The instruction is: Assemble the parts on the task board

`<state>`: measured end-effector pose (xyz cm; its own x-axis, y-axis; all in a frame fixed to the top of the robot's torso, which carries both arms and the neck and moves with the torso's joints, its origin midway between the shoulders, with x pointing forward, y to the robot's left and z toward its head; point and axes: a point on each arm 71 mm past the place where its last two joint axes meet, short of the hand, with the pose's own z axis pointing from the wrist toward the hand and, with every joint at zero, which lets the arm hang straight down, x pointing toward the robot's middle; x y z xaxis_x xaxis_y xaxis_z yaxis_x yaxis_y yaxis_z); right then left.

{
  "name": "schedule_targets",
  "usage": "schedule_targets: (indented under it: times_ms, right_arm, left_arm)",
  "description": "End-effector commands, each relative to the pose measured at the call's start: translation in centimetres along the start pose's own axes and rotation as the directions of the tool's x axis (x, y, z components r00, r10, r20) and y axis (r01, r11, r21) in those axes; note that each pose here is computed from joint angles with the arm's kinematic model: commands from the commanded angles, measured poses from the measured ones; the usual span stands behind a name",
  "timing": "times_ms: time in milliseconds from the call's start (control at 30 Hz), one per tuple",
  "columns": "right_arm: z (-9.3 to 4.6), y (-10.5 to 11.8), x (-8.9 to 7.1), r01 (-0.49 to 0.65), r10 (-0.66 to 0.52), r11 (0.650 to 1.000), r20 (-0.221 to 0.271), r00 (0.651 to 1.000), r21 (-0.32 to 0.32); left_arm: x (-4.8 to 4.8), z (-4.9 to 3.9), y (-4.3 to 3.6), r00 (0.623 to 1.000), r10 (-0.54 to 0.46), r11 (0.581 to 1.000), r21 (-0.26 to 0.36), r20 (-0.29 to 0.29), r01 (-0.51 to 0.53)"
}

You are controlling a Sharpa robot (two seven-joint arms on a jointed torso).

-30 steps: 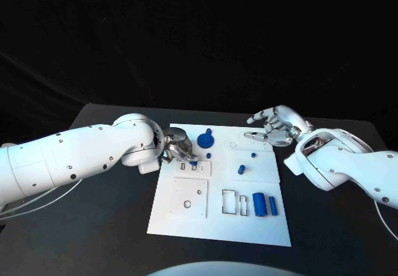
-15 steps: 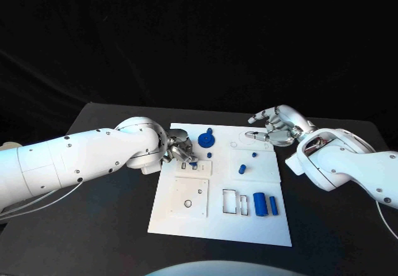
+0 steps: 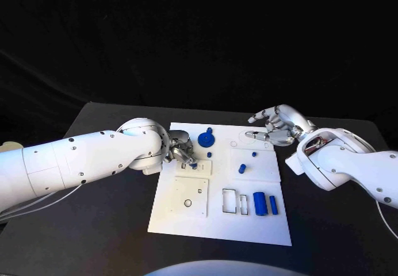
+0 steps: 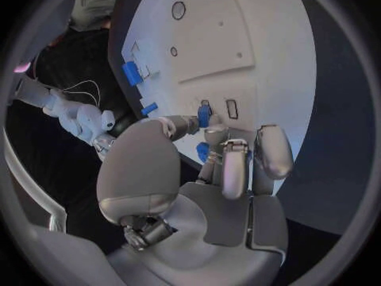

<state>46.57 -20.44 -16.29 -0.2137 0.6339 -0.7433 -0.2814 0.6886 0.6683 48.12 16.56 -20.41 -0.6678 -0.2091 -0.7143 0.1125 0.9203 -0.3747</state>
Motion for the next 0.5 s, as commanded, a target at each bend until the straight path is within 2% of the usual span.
schedule_targets:
  times_ms: [33, 500]
  right_arm:
    - [-0.02, 0.10, 0.06, 0.007, -0.007, 1.000, -0.004, 1.000, -0.010]
    - [0.00, 0.14, 0.13, 0.007, -0.007, 1.000, -0.007, 1.000, -0.010]
  left_arm:
    - [0.31, 0.06, -0.04, 0.999, 0.040, 0.999, -0.007, -0.022, -0.040]
    - [0.57, 0.02, -0.02, 0.997, 0.061, 0.998, -0.008, -0.055, -0.062]
